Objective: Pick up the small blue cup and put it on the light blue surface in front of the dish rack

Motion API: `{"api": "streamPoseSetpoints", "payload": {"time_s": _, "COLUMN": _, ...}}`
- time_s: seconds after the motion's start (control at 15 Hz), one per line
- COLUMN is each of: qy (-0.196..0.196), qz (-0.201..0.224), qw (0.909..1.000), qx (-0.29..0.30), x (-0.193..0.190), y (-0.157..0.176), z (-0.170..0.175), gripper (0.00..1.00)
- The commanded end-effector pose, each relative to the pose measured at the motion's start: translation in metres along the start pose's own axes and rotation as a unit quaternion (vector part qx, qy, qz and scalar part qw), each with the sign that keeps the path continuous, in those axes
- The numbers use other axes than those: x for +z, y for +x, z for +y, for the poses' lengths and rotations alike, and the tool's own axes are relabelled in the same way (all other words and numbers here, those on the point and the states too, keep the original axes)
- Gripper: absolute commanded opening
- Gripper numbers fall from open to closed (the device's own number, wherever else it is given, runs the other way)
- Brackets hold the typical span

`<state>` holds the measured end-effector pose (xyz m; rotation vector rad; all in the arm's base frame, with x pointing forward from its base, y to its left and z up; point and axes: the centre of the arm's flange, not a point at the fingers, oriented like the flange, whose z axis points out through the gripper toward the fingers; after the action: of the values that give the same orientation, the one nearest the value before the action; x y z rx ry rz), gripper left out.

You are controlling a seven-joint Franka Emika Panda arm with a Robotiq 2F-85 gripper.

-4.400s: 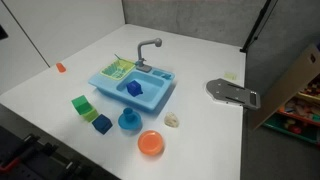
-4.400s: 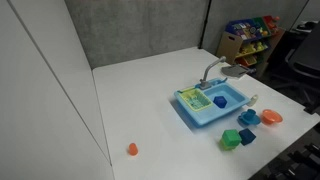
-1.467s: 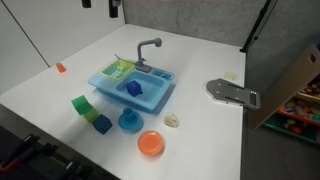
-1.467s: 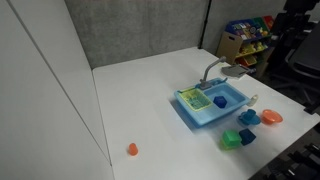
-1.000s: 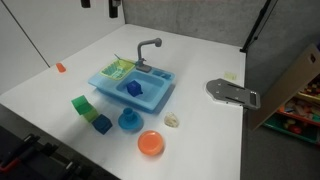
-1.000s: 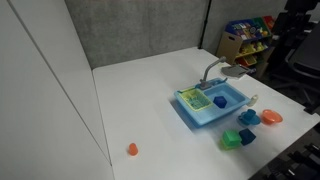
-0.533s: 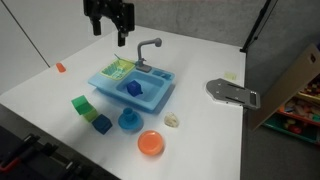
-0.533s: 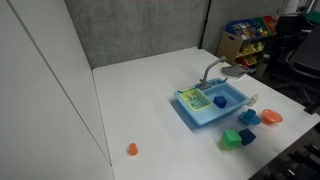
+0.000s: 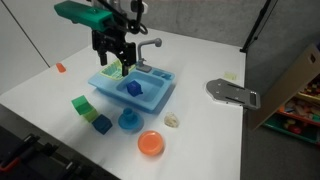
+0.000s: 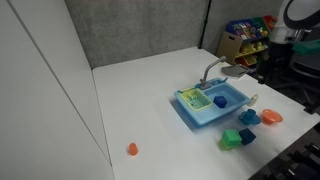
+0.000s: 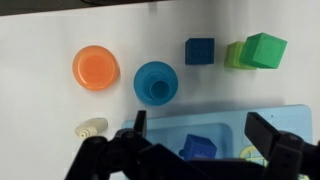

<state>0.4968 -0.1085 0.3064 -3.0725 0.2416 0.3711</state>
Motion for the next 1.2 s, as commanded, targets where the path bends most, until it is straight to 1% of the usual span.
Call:
{"api": "streamPoseSetpoints", "payload": {"time_s": 0.0, "qy": 0.002, "qz": 0.007, "qw": 0.9999, "qx": 0.014, "x": 0.025, "y": 0.016, "z": 0.009, "gripper": 1.00}}
{"api": "streamPoseSetpoints", "payload": {"time_s": 0.2, "qy": 0.000, "qz": 0.019, "qw": 0.9996, "qx": 0.022, "x": 0.041, "y": 0.031, "z": 0.013, "gripper": 1.00}}
{"api": "streamPoseSetpoints", "payload": {"time_s": 0.4, "qy": -0.002, "qz": 0.030, "qw": 0.9994, "qx": 0.018, "x": 0.060, "y": 0.043, "z": 0.011, "gripper": 1.00}}
{"api": "streamPoseSetpoints", "payload": {"time_s": 0.67, "qy": 0.006, "qz": 0.023, "qw": 0.9997, "qx": 0.007, "x": 0.093, "y": 0.056, "z": 0.004, "gripper": 1.00}}
{"api": "streamPoseSetpoints", "payload": {"time_s": 0.93, "qy": 0.014, "qz": 0.004, "qw": 0.9999, "qx": 0.008, "x": 0.125, "y": 0.075, "z": 0.000, "gripper": 1.00}}
{"api": "streamPoseSetpoints", "payload": {"time_s": 1.07, "qy": 0.017, "qz": -0.003, "qw": 0.9998, "qx": 0.009, "x": 0.134, "y": 0.080, "z": 0.002, "gripper": 1.00}}
{"api": "streamPoseSetpoints", "payload": {"time_s": 1.13, "qy": 0.020, "qz": 0.005, "qw": 0.9998, "qx": 0.002, "x": 0.125, "y": 0.075, "z": 0.003, "gripper": 1.00}}
